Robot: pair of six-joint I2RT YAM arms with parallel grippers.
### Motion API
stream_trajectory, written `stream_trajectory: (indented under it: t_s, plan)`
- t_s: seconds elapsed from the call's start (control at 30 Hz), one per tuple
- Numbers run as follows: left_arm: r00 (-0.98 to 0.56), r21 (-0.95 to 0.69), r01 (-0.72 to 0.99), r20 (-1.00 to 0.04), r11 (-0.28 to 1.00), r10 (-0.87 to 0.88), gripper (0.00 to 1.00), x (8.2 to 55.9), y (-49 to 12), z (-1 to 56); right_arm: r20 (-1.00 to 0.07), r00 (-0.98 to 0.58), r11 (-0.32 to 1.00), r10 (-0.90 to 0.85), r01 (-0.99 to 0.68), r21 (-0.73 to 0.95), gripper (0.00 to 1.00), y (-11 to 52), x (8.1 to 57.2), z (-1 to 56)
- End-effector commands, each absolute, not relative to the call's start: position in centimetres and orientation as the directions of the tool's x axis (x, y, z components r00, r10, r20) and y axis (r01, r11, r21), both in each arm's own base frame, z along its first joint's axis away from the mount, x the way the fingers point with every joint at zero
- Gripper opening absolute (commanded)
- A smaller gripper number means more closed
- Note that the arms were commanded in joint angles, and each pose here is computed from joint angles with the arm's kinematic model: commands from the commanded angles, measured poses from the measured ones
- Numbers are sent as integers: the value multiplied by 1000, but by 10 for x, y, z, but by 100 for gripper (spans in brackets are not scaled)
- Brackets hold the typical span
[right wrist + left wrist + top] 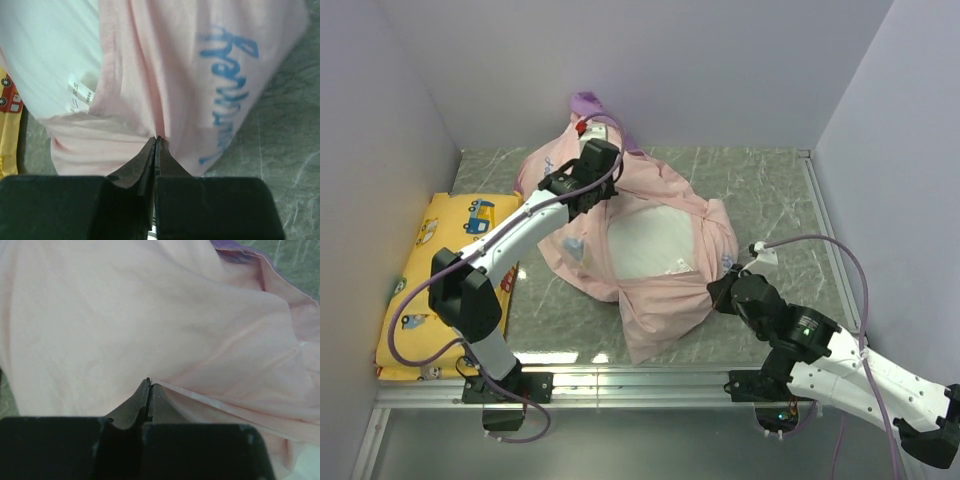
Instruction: Remove the pillowcase from the pillow
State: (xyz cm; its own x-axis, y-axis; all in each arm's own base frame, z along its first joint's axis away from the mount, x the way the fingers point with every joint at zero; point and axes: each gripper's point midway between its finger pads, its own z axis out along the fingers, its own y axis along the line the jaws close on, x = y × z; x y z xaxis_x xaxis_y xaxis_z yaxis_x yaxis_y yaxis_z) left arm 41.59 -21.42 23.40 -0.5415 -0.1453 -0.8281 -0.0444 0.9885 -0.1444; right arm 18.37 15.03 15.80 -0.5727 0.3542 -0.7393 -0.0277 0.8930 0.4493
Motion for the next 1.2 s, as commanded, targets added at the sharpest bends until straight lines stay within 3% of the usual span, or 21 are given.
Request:
stream_trajectory:
  t_s: [0.0,0.1,0.2,0.23,0.33,0.53,0.77,0.97,1.07,1.1,1.17]
  plan:
    - [-508,-213,16,-843,977,-176,0,430,-245,250,-762,-558,923,328,18,385,0,137,187,152]
    - [-549,-272,82,-815,959,-185,0,415,-273,229,-763,-587,939,271,-12,343,4,148,192,144]
    - [-579,-314,115,-792,942,-193,0,407,-290,213,-777,-581,936,242,-71,344,36,161,197,160]
    - [-586,-312,118,-789,943,-188,0,406,-293,209,-781,-572,925,252,-96,368,51,167,198,174]
    - [-601,-310,120,-779,943,-179,0,403,-300,199,-790,-558,903,255,-154,401,65,178,198,201]
    - [-613,-319,124,-769,940,-180,0,404,-308,190,-805,-543,891,240,-205,404,77,194,196,229]
    - [-625,-316,119,-761,941,-177,0,408,-312,184,-847,-524,946,88,-221,236,82,226,227,229]
    - [-639,-319,122,-750,940,-171,0,412,-319,180,-811,-580,933,-73,-326,150,82,258,230,190]
    - [-646,-312,114,-744,943,-168,0,417,-320,177,-780,-616,925,-107,-350,149,70,255,212,170]
    - [-649,-310,107,-742,945,-170,0,419,-319,176,-773,-623,919,-117,-364,154,54,251,202,166]
    - [-655,-302,93,-736,949,-170,0,424,-318,172,-766,-637,896,-90,-388,217,43,249,185,170]
